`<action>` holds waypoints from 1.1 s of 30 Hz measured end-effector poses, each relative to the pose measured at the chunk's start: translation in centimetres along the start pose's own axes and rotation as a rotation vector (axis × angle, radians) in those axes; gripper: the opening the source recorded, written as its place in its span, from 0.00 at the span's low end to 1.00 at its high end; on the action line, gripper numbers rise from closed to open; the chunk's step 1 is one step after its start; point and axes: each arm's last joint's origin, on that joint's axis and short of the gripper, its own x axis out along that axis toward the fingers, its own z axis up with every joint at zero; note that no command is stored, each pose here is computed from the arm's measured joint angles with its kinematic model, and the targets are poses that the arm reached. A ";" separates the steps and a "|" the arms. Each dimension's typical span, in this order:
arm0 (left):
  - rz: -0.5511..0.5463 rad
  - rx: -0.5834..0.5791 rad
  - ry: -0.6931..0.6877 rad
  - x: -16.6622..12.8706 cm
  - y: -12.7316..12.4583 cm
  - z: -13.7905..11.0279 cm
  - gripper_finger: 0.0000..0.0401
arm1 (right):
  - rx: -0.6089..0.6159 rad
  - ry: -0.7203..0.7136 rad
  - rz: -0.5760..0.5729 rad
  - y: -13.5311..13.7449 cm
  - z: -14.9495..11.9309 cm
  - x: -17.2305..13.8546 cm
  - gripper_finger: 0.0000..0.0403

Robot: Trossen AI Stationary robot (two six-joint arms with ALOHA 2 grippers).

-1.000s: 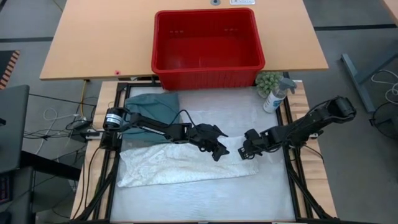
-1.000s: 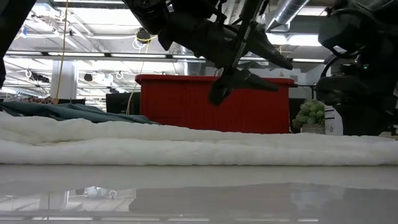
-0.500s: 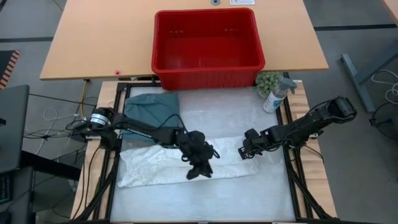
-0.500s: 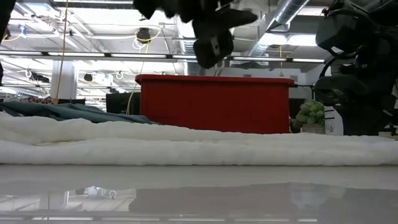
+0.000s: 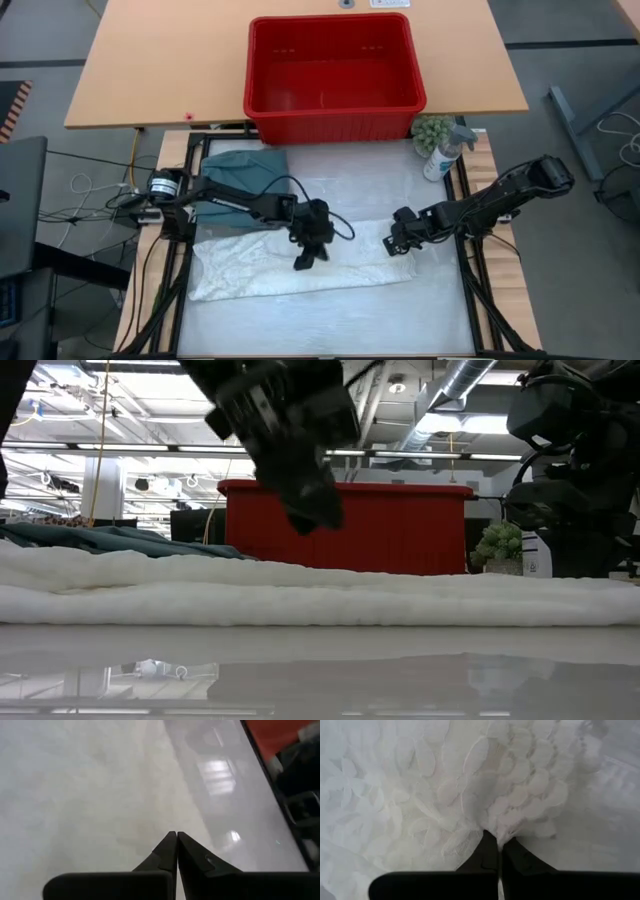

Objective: Fold Laundry from Bin
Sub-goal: Fold the white shirt in the red bin

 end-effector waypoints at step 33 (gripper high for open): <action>0.077 0.045 -0.012 4.6 3.9 -2.2 0.00 | -0.024 -0.141 0.271 5.1 2.0 -9.5 0.05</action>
